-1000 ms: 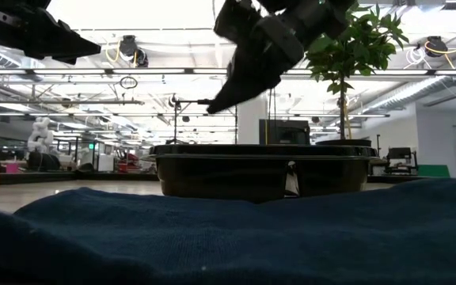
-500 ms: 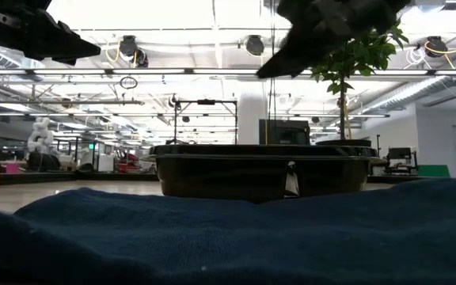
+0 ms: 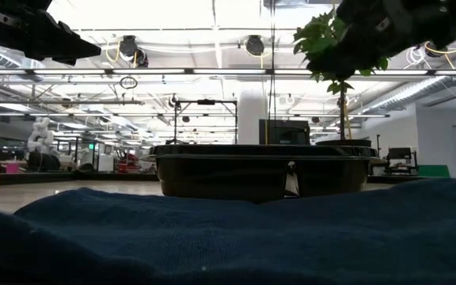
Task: Pick and placing Produce into tupperware
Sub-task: Put the potato into the black container
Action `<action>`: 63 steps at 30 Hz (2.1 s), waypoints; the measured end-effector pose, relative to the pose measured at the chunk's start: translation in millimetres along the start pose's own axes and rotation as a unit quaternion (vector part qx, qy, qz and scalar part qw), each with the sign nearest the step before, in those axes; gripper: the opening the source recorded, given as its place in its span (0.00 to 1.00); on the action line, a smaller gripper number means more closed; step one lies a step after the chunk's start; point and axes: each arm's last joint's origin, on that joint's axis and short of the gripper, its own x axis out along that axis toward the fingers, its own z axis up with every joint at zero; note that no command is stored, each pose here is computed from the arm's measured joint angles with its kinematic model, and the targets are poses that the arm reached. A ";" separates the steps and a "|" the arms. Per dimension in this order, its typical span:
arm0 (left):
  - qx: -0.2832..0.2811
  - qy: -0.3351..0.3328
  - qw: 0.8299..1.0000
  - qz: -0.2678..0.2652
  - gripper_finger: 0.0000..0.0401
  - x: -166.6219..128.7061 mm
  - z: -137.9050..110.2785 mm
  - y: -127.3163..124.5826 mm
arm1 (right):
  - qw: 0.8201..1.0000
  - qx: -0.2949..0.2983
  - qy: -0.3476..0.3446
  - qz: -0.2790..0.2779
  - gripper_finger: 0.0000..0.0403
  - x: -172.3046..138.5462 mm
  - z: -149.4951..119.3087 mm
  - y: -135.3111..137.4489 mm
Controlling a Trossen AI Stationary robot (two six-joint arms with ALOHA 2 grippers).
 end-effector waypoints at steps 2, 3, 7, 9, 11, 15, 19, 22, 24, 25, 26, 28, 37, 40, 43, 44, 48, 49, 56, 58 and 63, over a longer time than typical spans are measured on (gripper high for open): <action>0.000 0.000 1.000 0.000 0.06 0.0 0.1 0.0 | 1.000 0.006 -0.026 0.003 0.00 -3.4 -4.4 2.4; 0.000 0.000 1.000 0.000 0.06 0.0 0.0 0.0 | 0.999 0.007 -0.031 -0.001 0.00 -4.0 -7.2 4.0; 0.000 0.000 1.000 0.000 0.06 0.0 0.0 0.0 | 1.000 -0.008 -0.014 -0.022 0.00 -4.4 -21.8 11.3; 0.000 0.000 1.000 0.000 0.06 0.0 0.0 0.0 | 1.000 -0.020 -0.010 -0.017 0.00 -4.7 -26.2 14.7; 0.000 0.000 1.000 0.000 0.06 0.0 0.0 0.0 | 1.000 -0.025 -0.013 -0.014 0.00 -7.4 -28.3 15.7; 0.002 0.000 1.000 0.000 0.06 0.0 0.0 0.0 | 0.998 -0.021 -0.057 -0.010 0.00 -17.1 -26.8 8.7; 0.002 0.000 1.000 0.000 0.06 0.0 -0.1 0.0 | 0.993 -0.013 -0.109 0.034 0.00 -27.8 -25.9 1.3; 0.002 0.001 1.000 0.000 0.06 0.0 -0.1 0.0 | 0.990 -0.007 -0.132 0.045 0.00 -33.5 -32.1 -0.6; 0.001 0.000 1.000 0.000 0.06 0.0 -0.1 0.0 | 0.989 -0.001 -0.143 0.045 0.00 -36.4 -37.2 -0.5; 0.001 0.001 1.000 0.000 0.06 0.0 -0.1 0.0 | 0.988 0.003 -0.148 0.046 0.00 -37.8 -39.7 -0.3; 0.000 0.000 1.000 0.000 0.06 0.0 -0.1 0.0 | 0.987 0.008 -0.154 0.047 0.00 -39.1 -42.3 -0.1; -0.001 0.001 1.000 0.000 0.06 0.0 -0.1 0.0 | 0.986 0.021 -0.157 0.048 0.00 -41.0 -48.0 0.2; -0.001 0.001 1.000 0.000 0.06 0.0 -0.1 0.0 | 0.990 0.045 -0.132 0.034 0.00 -45.3 -55.8 2.4; -0.002 0.001 1.000 0.000 0.06 0.0 -0.2 0.0 | 0.991 0.038 -0.125 0.034 0.00 -46.2 -57.4 3.2; 0.000 0.005 1.000 -0.001 0.06 0.0 -1.0 -0.2 | 0.992 0.039 -0.116 0.010 0.00 -47.0 -59.4 1.9; 0.000 0.005 1.000 -0.001 0.06 0.0 -1.0 -0.2 | 0.993 0.037 -0.111 0.007 0.00 -47.1 -60.5 1.8; 0.000 0.005 1.000 -0.001 0.06 0.0 -1.1 -0.2 | 0.996 0.026 -0.090 0.007 0.00 -46.5 -64.5 2.0; 0.000 0.005 1.000 -0.001 0.06 0.0 -1.1 -0.2 | 0.996 0.025 -0.090 0.008 0.00 -46.4 -65.1 2.1; 0.002 0.005 1.000 -0.001 0.06 0.0 -1.0 -0.2 | 0.996 0.010 -0.083 0.026 0.00 -43.7 -79.6 3.5; 0.003 0.005 1.000 -0.001 0.06 0.0 -1.0 -0.2 | 0.994 0.011 -0.098 0.043 0.00 -43.3 -84.0 4.6; 0.003 0.005 1.000 -0.001 0.06 0.0 -1.0 -0.2 | 0.991 0.013 -0.123 0.052 0.00 -44.0 -84.6 5.2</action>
